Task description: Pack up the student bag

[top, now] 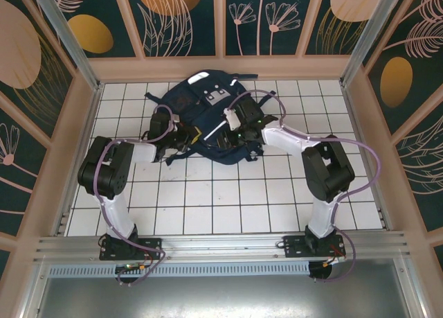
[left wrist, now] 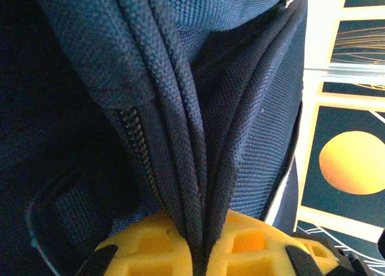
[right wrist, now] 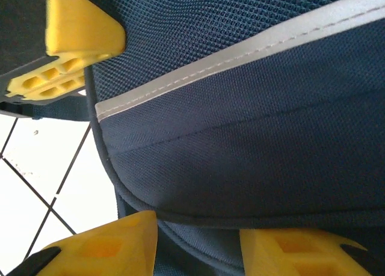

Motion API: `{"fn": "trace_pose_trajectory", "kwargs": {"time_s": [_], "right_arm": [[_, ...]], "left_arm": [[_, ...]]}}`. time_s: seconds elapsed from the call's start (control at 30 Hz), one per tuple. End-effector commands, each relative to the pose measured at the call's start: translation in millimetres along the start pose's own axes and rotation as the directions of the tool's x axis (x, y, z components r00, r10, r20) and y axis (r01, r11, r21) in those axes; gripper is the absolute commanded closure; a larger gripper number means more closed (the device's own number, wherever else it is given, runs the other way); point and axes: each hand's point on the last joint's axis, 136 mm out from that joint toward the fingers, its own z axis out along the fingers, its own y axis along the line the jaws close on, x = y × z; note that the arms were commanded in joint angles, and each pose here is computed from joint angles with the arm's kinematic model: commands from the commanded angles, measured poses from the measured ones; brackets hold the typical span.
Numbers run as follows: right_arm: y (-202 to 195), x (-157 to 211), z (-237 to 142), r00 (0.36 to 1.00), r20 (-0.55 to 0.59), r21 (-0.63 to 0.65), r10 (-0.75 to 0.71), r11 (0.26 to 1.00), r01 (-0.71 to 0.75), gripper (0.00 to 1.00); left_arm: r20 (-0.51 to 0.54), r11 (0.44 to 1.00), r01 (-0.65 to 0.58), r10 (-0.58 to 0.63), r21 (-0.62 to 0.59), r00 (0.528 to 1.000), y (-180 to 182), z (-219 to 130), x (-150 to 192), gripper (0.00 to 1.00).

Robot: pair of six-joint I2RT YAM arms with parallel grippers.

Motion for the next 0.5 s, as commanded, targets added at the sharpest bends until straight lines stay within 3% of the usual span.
{"fn": "trace_pose_trajectory", "kwargs": {"time_s": [0.0,0.3,0.47], "right_arm": [[3.6,-11.6,11.2,1.000,0.012,0.010,-0.002,1.000,0.002,0.59],[32.4,-3.0,30.3,0.999,-0.024,-0.028,-0.039,0.999,0.038,0.54],[53.6,-13.3,17.7,0.999,0.015,-0.087,-0.045,0.995,0.046,0.38]], "left_arm": [[0.027,0.996,-0.045,0.043,0.079,0.999,-32.8,-12.6,-3.7,1.00],[0.034,0.990,-0.035,0.031,0.137,0.999,-53.6,-19.7,-0.9,1.00],[0.021,0.987,-0.004,0.001,0.159,1.000,-54.9,-18.3,2.9,1.00]]}}
